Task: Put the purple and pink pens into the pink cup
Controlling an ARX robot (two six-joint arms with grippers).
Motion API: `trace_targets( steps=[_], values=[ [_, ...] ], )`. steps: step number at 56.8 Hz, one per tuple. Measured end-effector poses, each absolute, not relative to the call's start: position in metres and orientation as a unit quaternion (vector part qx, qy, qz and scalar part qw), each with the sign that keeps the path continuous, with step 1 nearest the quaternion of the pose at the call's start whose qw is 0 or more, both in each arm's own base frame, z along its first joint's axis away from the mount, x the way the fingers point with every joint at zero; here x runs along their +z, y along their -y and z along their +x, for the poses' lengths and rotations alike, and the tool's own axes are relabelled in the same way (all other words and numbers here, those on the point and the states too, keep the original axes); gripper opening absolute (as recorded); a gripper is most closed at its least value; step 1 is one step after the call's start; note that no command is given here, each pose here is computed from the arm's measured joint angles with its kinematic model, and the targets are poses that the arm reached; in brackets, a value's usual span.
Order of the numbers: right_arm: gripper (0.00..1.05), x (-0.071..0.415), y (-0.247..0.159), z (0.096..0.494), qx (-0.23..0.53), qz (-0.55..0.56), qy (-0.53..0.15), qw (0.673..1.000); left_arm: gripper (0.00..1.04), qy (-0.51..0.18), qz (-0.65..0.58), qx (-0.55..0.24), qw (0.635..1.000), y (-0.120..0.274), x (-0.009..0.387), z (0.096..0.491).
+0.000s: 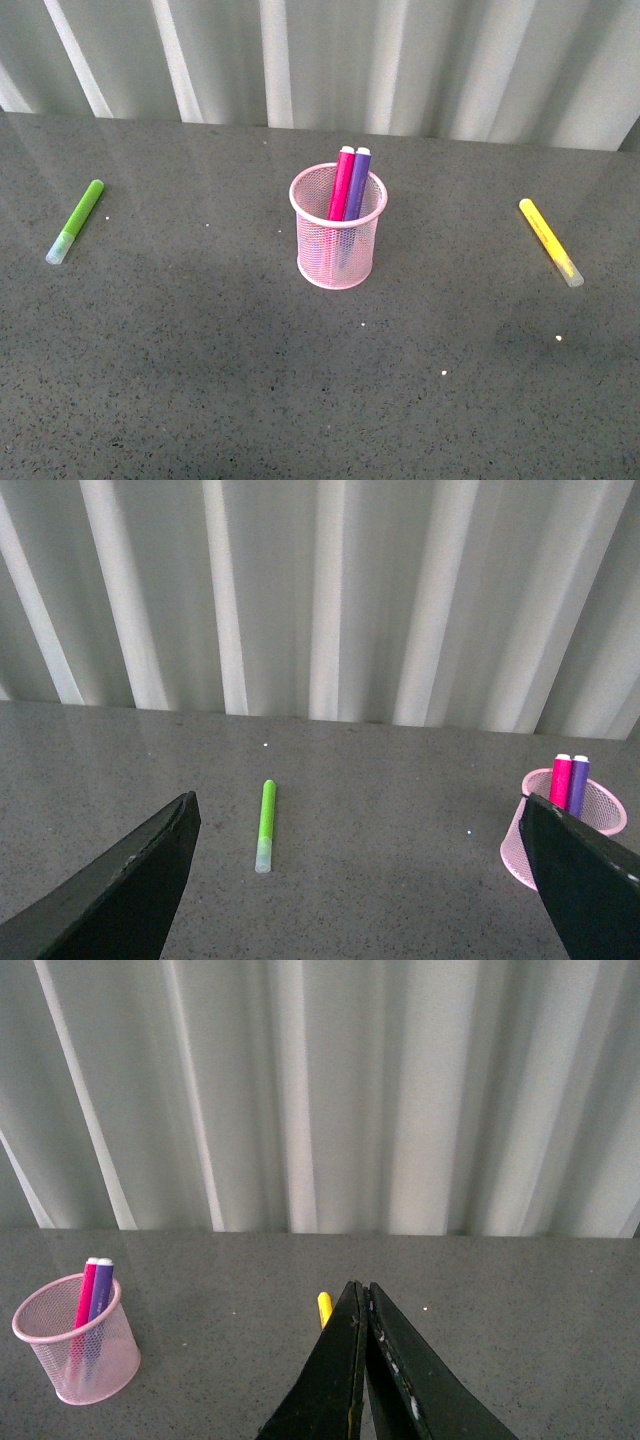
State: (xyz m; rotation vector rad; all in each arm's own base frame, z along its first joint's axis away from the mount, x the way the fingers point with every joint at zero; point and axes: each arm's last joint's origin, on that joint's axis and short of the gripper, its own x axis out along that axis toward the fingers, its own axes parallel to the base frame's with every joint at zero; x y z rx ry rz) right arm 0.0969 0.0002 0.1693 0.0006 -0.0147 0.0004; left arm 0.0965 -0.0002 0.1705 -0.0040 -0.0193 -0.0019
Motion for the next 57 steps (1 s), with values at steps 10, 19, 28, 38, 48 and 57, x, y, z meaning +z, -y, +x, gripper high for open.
trace_targets(
  steps=[10,19,28,38,48,57],
  values=[
    [0.05,0.1693,-0.0002,0.0969,0.0,0.0,0.007,1.0,0.98,0.01,-0.002,-0.001,1.0,0.0002,0.1705,0.0965],
    [0.4,0.1693,-0.0002,0.0969,0.0,0.0,0.007,1.0,0.98,0.01,-0.002,-0.001,1.0,0.0002,0.1705,0.0965],
    [0.66,0.1693,-0.0002,0.0969,0.0,0.0,0.007,1.0,0.98,0.01,-0.002,-0.001,1.0,0.0002,0.1705,0.0965],
    [0.96,0.1693,-0.0002,0.0969,0.0,0.0,0.007,1.0,0.98,0.01,-0.002,-0.001,1.0,0.0002,0.1705,0.0965],
    [0.98,0.1693,-0.0002,0.0969,0.0,0.001,0.007,1.0,0.98,0.01,-0.002,-0.001,1.0,0.0002,0.1705,0.0965],
    [0.98,0.1693,-0.0002,0.0969,0.0,0.001,0.007,1.0,0.98,0.01,-0.002,-0.001,1.0,0.0002,0.1705,0.0965]
  ],
)
